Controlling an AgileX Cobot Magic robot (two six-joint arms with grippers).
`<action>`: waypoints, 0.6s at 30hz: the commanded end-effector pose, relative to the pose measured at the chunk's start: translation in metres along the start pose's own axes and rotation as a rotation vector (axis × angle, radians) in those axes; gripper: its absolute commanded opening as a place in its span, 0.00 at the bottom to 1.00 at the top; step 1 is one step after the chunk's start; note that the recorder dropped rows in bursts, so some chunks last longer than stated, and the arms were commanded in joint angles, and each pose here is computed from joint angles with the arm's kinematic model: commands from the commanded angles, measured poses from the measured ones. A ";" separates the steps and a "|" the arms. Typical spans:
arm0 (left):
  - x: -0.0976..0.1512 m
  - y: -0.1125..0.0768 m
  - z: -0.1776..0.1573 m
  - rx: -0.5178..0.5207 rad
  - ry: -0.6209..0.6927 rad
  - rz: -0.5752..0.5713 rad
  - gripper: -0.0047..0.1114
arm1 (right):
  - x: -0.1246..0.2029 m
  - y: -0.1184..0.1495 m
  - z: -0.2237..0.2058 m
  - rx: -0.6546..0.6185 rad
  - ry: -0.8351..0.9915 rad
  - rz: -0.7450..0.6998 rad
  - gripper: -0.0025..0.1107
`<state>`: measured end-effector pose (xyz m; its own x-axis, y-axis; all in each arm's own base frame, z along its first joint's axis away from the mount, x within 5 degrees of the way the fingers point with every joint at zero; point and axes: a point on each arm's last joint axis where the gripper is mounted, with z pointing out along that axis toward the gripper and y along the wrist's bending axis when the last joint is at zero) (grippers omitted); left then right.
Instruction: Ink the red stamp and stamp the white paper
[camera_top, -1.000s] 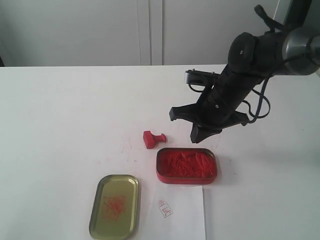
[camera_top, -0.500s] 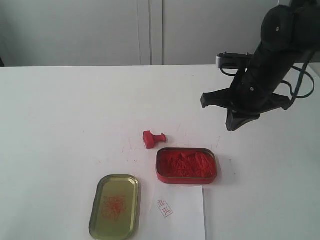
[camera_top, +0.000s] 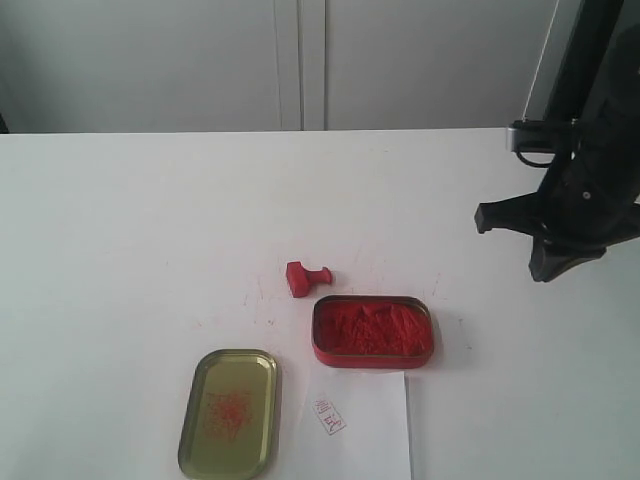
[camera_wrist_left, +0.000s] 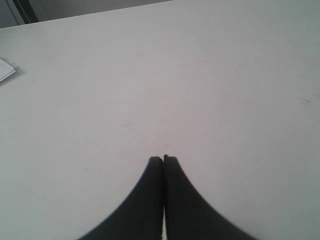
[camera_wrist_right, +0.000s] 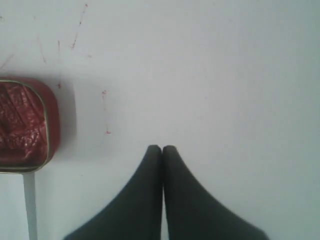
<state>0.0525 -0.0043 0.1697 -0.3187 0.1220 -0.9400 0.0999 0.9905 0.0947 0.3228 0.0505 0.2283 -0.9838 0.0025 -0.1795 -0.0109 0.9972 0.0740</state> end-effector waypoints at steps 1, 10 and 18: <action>0.001 0.000 0.000 -0.003 -0.002 0.000 0.04 | 0.010 -0.010 -0.010 0.022 -0.028 -0.021 0.02; 0.001 0.000 0.000 -0.003 -0.002 0.000 0.04 | 0.036 -0.013 -0.030 0.015 -0.168 -0.034 0.02; 0.001 0.000 0.000 -0.003 -0.002 0.000 0.04 | 0.059 -0.016 -0.056 0.022 -0.315 -0.054 0.02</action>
<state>0.0525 -0.0043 0.1697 -0.3187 0.1220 -0.9400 0.0999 0.9905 0.0947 0.2639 0.0358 0.2628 -0.9068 -0.0109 -0.4213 -0.0411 0.9972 0.0627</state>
